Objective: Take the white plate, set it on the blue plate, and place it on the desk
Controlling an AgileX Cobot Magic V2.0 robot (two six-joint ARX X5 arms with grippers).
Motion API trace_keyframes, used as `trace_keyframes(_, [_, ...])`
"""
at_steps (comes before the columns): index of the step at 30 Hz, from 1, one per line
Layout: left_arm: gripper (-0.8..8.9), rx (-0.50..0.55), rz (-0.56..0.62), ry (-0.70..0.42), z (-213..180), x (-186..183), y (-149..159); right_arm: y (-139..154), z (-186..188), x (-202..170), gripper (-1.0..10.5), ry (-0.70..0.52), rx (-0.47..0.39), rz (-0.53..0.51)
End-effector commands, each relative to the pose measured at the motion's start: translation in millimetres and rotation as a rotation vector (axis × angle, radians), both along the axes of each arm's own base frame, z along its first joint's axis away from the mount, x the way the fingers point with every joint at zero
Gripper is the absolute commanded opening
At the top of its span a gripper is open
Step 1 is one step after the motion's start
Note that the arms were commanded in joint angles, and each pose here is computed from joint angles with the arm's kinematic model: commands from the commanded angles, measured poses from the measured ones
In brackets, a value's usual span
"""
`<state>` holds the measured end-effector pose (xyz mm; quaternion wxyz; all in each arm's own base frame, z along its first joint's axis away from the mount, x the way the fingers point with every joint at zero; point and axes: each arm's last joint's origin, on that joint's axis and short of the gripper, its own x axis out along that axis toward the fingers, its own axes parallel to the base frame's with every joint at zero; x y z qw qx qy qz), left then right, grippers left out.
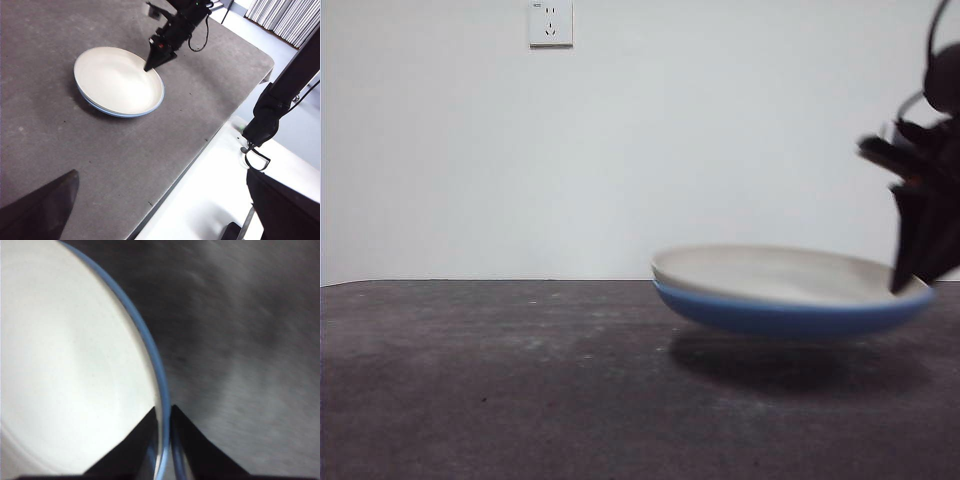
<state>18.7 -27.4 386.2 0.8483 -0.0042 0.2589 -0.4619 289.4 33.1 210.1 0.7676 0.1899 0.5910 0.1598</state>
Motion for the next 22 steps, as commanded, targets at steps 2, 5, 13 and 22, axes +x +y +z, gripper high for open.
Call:
trace_keyframes(2, [5.64,-0.009,-0.011,-0.027,3.7,-0.7,0.3,17.0,15.2,8.0,0.1,-0.005,0.032,0.008])
trace_keyframes(5, [5.64,-0.004,-0.019,-0.048,4.2,-0.5,0.1,33.4,22.5,9.0,0.1,-0.024,0.041,0.046])
trace_keyframes(13, [5.64,-0.021,-0.022,-0.081,7.1,0.6,-0.7,82.2,5.5,14.7,0.1,0.013,0.057,0.136])
trace_keyframes(22, [5.64,-0.027,-0.022,-0.089,8.0,0.9,-1.0,107.7,-22.8,42.4,0.1,0.078,0.033,0.157])
